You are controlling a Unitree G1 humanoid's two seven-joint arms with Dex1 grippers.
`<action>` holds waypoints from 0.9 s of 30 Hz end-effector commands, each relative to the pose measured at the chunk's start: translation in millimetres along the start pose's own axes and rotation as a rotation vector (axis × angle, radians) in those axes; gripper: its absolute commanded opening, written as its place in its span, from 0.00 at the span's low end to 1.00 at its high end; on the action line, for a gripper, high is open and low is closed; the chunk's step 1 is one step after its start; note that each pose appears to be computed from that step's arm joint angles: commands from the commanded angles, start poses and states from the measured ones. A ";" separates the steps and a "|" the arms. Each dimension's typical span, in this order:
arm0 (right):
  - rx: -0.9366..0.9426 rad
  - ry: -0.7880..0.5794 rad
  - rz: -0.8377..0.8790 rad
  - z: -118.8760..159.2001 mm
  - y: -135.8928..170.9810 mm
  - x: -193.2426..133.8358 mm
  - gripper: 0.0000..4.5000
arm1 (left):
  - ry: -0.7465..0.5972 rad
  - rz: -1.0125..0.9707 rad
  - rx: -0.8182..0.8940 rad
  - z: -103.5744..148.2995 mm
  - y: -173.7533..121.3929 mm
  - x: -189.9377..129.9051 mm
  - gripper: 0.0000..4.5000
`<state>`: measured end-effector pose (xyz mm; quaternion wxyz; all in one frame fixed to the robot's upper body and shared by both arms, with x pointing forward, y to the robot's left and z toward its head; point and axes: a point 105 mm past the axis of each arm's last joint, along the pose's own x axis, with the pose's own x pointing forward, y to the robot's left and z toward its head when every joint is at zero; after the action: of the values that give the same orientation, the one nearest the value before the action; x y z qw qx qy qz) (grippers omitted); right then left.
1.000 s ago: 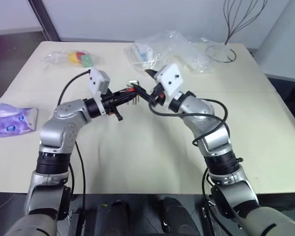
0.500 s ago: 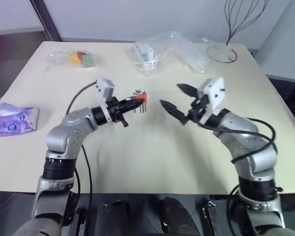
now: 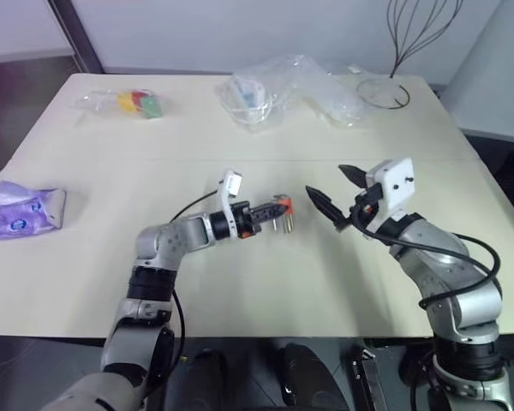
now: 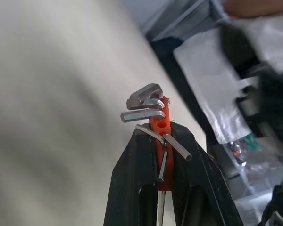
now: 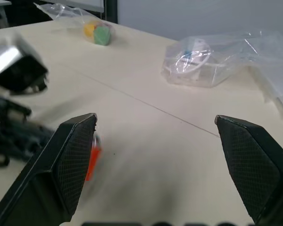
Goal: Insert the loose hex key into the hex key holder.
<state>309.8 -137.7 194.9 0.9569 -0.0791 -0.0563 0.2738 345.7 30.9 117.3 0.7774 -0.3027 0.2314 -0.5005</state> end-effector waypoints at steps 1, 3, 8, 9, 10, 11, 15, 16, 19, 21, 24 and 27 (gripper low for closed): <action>-0.025 -0.044 -0.016 11.5 3.9 -4.3 0.93 | 0.025 0.025 -0.006 -1.1 6.5 1.1 0.00; -0.024 -0.042 -0.022 11.0 4.9 -5.1 0.93 | 0.031 0.033 -0.008 -1.9 9.1 -0.7 0.00; -0.024 -0.029 -0.023 7.6 7.1 -6.2 0.94 | 0.035 0.055 0.005 -1.3 11.6 -9.2 0.52; -0.024 -0.028 -0.022 7.5 7.1 -6.3 0.94 | 0.027 0.058 0.008 1.0 11.1 -11.8 0.63; -0.024 -0.026 -0.020 6.9 7.2 -6.4 0.94 | 0.018 0.066 0.022 3.8 11.5 -15.7 0.73; -0.026 -0.023 -0.018 6.2 7.2 -6.5 0.94 | 0.007 0.077 0.033 6.6 12.4 -19.4 0.85; -0.041 -0.004 -0.011 3.2 4.9 -6.7 0.94 | -0.030 0.127 0.124 20.4 13.1 -35.8 0.98; -0.052 0.005 -0.008 2.3 3.8 -7.1 0.94 | -0.040 0.132 0.153 24.4 11.2 -39.6 0.98; -0.103 0.085 0.029 -8.0 -0.9 -11.2 0.94 | -0.063 0.148 0.263 36.1 4.9 -52.6 0.98; -0.170 0.178 0.079 -22.3 -3.3 -17.3 0.94 | -0.059 0.163 0.338 40.5 2.6 -62.2 0.98; -0.220 0.282 0.168 -35.3 -6.1 -28.1 0.94 | -0.031 0.175 0.483 45.4 -4.3 -79.8 0.98; -0.263 0.336 0.243 -35.7 -8.4 -36.8 0.94 | 0.008 0.161 0.603 47.4 -15.0 -93.4 0.98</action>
<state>292.1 -171.1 145.9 0.9053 -0.2344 0.0990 0.3400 338.5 127.0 147.6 0.8758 -0.0765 0.1376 -0.4564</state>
